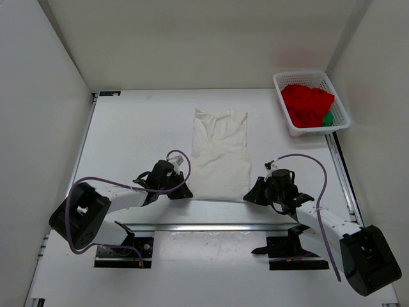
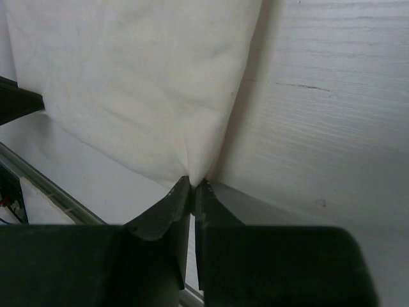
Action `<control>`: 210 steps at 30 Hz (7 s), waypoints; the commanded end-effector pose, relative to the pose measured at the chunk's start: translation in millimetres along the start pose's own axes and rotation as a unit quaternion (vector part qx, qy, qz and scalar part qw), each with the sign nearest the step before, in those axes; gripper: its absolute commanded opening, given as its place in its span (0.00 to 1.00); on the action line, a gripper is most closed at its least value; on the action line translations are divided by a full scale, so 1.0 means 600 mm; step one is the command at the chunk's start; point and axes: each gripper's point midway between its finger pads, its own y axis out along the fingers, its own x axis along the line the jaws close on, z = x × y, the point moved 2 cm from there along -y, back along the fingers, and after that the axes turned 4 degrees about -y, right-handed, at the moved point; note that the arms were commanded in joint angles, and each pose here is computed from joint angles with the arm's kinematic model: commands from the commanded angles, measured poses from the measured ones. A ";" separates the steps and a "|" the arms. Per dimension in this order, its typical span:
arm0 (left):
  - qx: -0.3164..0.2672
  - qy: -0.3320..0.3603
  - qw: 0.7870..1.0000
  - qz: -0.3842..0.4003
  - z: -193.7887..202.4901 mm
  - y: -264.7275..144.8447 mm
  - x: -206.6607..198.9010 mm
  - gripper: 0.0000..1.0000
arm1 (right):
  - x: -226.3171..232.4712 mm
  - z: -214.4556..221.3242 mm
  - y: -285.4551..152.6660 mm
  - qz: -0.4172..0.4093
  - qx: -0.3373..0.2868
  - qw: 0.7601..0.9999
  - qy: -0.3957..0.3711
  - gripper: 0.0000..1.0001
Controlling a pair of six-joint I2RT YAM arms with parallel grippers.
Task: Fold and stack the t-shirts
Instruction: Grab one side of the 2/3 rectangular tshirt with both arms, then fold the long partially folded tshirt into a neat square, then smooth out wrinkles on the folded tshirt, then put the neatly folded tshirt into the corner of the board with the left arm, then grab crumpled tshirt from bin with the right arm
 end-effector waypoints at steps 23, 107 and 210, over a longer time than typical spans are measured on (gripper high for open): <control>-0.145 0.018 0.987 0.064 -0.253 -0.174 -0.160 0.00 | 0.121 -0.245 -0.114 -0.067 -0.129 0.987 -0.071 0.00; -0.243 -0.085 0.965 0.039 -0.465 -0.083 -0.008 0.98 | 0.106 -0.417 0.078 -0.042 -0.106 0.989 -0.098 0.18; -0.112 0.048 0.991 0.063 -0.082 -0.033 -0.094 0.49 | 0.042 -0.401 -0.057 0.234 -0.149 0.947 -0.160 0.14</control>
